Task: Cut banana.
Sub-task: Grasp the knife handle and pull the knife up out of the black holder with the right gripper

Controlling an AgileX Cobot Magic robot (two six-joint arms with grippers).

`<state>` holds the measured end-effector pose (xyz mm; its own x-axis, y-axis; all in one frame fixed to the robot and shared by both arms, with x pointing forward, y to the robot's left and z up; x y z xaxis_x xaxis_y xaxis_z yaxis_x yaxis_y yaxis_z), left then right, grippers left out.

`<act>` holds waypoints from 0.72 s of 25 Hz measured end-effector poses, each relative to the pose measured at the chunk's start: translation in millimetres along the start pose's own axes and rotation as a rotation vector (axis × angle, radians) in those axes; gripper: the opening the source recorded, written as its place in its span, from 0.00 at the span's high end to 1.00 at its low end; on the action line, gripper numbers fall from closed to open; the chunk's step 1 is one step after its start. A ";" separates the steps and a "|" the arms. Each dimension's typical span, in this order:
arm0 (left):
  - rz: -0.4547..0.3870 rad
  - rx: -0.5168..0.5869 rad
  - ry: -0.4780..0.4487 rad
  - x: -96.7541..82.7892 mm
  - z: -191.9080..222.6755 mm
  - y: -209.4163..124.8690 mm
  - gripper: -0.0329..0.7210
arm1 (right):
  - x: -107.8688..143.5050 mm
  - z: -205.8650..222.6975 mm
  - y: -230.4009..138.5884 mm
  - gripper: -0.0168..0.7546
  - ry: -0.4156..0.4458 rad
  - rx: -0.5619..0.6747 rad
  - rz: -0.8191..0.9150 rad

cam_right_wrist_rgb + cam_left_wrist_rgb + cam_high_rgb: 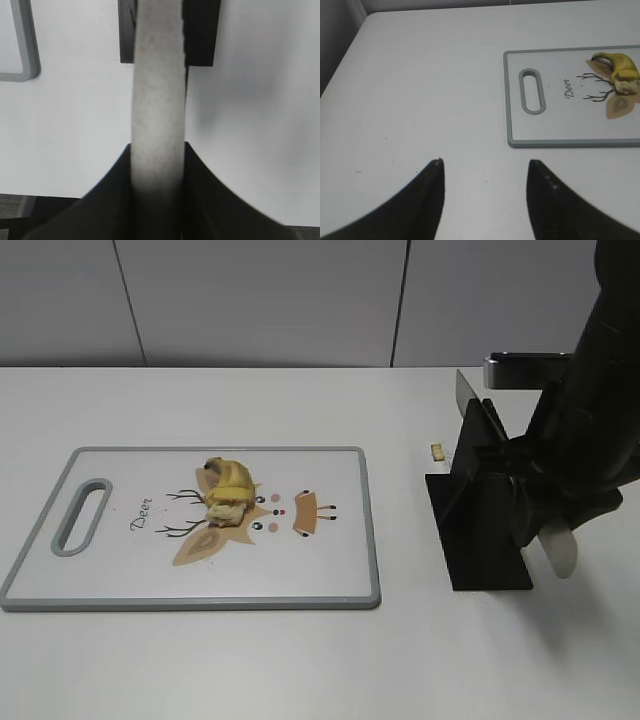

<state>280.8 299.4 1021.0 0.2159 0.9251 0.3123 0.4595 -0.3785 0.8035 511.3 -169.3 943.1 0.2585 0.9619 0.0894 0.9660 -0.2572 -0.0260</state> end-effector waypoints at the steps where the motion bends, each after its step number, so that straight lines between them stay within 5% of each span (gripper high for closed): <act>1: 0.000 0.000 0.000 0.0 0.0 0.0 0.29 | 0.0 0.0 0.0 0.74 0.000 0.000 0.011; 18: 0.000 0.000 0.000 0.0 0.0 0.0 0.29 | 0.1 -37.5 0.6 0.75 0.060 -0.109 0.064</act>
<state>280.8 299.4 1021.0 0.2159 0.9251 0.3123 0.4595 -0.3785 0.8035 511.9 -172.8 980.5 0.3159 0.9368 0.1504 0.9412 -0.3294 0.0748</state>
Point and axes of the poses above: a point on each arm's last joint axis where the gripper is mounted, z pointing out along that axis toward the gripper, x along the wrist's bending axis when the last joint is at zero, y = z × x, the point moved 5 cm from there along z, pointing out along that axis toward the gripper, and after that the axes turned 14 degrees about z, right-handed, at the moved point
